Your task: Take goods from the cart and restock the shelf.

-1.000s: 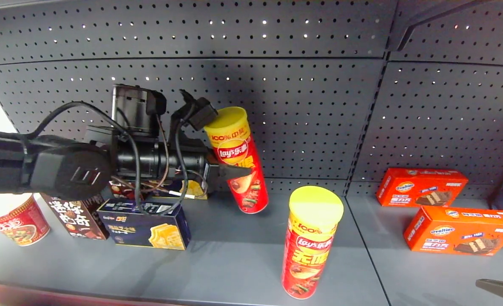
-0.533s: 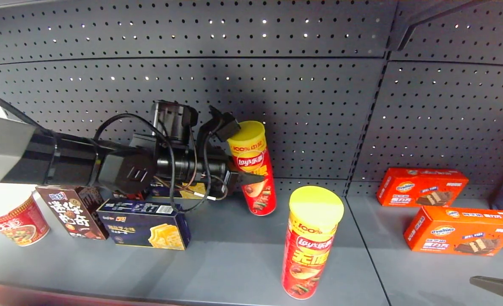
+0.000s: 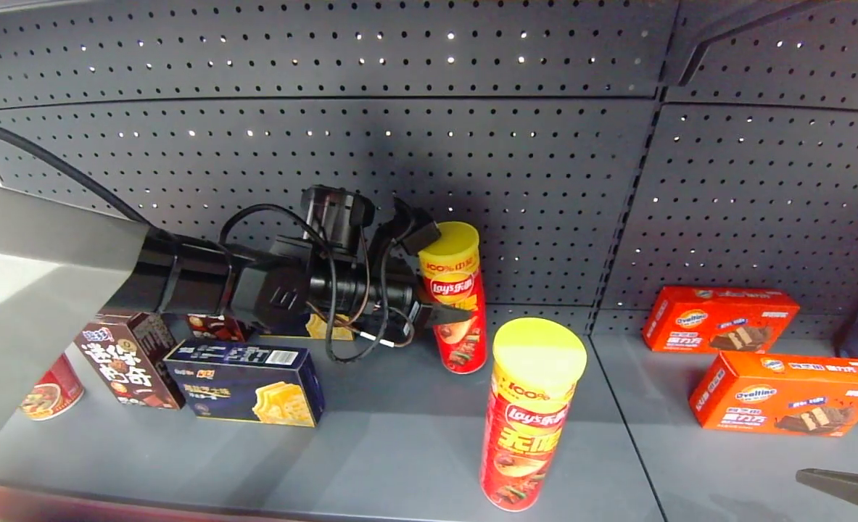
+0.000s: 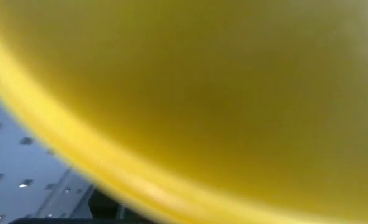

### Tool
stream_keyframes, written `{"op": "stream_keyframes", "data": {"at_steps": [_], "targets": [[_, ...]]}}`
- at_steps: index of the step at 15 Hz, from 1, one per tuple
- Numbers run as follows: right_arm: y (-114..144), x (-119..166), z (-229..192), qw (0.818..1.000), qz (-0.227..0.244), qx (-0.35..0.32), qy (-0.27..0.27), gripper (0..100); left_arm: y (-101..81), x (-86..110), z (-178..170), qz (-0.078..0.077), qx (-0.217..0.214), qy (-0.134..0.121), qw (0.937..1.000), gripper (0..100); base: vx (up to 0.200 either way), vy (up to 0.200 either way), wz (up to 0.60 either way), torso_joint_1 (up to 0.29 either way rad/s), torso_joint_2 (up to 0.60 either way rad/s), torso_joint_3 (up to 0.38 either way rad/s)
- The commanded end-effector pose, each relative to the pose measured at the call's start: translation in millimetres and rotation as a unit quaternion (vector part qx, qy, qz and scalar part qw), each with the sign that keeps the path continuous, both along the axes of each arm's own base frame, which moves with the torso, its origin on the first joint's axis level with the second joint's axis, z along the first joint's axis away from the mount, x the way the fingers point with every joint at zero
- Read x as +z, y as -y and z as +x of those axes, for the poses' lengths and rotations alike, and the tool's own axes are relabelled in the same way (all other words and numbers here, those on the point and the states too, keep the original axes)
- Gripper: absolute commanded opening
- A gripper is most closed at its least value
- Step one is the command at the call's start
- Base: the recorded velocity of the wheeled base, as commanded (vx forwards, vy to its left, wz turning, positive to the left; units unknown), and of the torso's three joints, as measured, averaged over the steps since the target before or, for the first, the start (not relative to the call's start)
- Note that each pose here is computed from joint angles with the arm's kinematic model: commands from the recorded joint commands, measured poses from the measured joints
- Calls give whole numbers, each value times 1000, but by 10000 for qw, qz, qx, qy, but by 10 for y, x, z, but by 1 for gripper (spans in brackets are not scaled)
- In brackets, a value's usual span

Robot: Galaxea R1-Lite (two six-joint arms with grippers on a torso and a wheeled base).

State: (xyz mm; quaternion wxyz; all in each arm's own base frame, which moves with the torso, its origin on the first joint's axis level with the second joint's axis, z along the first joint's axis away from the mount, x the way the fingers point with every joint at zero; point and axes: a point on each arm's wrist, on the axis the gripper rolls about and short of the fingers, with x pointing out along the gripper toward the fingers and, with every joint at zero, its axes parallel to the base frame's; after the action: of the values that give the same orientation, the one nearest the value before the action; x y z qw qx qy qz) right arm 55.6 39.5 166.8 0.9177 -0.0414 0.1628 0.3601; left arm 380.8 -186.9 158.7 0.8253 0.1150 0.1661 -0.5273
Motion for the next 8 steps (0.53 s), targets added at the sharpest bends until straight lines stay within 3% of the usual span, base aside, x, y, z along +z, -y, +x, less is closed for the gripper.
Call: {"op": "stream_keyframes", "data": {"at_steps": [1,8], "targets": [[-4,-8,5,10000,-15,8,-23,100,-8,-4,27,27,5,9,10000,0,0,0,0,0,0,0],[-7,-26,-1,10000,-30,53,-51,100,43,-19,109,21,-17,50,10000,0,0,0,0,0,0,0]]}}
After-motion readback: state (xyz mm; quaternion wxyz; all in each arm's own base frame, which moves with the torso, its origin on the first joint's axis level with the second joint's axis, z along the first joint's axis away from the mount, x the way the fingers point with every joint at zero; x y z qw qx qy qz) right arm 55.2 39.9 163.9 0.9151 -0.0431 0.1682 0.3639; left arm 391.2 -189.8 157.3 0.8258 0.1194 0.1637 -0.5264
